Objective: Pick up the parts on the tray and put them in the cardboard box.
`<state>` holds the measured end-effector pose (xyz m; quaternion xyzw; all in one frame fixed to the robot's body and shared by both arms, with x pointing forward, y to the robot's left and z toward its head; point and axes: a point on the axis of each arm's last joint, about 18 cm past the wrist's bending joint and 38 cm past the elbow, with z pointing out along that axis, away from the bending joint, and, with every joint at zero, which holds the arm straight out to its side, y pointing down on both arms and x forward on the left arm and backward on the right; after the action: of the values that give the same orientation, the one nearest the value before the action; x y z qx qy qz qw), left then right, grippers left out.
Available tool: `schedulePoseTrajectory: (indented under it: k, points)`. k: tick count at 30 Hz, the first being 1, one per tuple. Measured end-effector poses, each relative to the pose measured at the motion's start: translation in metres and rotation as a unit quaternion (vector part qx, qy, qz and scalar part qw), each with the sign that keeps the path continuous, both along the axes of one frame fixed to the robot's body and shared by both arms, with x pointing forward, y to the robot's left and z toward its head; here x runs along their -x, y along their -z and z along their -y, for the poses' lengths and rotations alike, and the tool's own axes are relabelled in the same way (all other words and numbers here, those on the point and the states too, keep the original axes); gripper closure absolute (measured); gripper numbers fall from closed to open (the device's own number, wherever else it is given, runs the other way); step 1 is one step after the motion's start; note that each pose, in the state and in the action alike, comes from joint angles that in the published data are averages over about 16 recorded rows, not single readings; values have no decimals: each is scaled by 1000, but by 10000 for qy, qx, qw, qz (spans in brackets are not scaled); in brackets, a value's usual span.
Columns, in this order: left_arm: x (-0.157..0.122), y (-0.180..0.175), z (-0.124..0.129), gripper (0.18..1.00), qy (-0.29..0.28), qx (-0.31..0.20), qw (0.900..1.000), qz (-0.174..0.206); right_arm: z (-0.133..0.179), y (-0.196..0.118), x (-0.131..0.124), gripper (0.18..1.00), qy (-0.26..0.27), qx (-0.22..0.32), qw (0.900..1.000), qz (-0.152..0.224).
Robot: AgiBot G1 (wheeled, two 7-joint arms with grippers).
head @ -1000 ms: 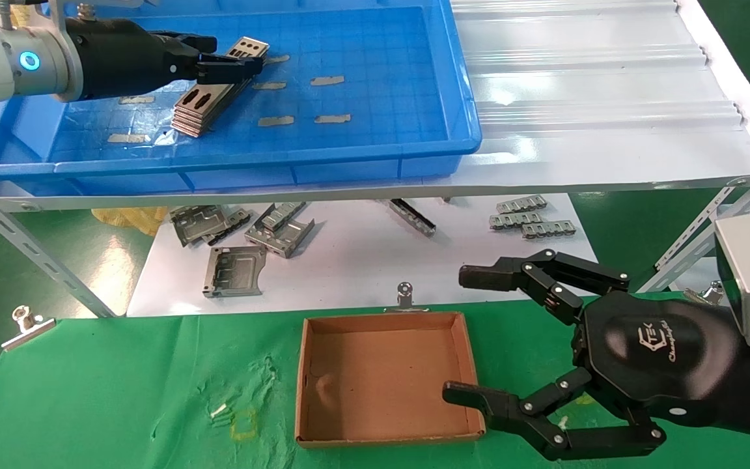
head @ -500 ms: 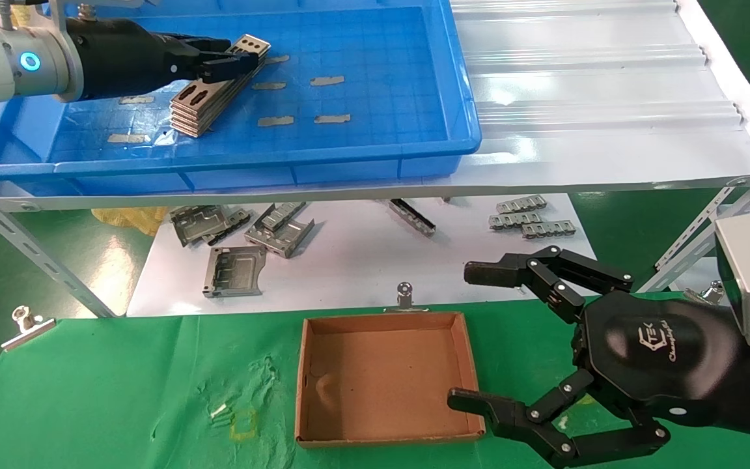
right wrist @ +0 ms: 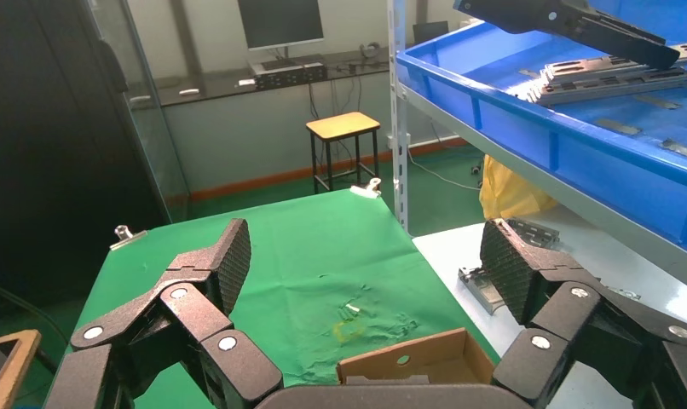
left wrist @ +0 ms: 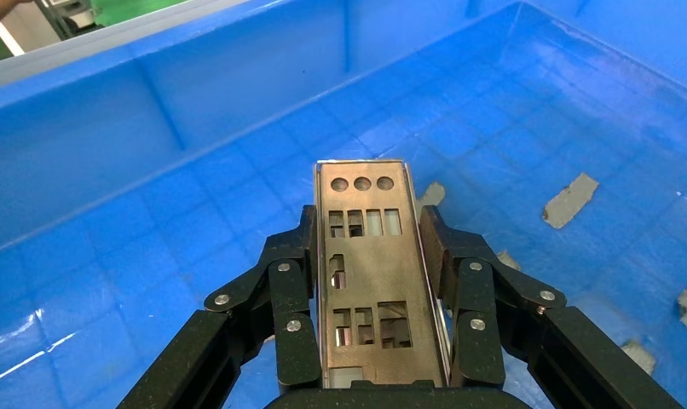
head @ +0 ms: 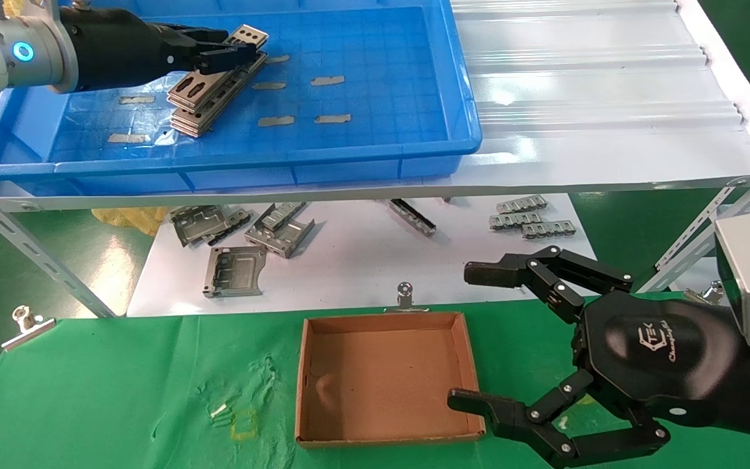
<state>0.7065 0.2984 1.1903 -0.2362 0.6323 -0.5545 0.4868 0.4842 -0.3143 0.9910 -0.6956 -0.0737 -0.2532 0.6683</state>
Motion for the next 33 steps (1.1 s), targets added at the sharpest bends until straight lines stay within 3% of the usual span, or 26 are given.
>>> schedulePoseTrajectory:
  k: [21,33]
  points:
    - [1,4,-4,713,-1,75,9998,-165,0,0,0,178,0,0,10000,0]
    - [1,5,-4,610,42,131,9998,-159,0,0,0,178,0,0,10000,0]
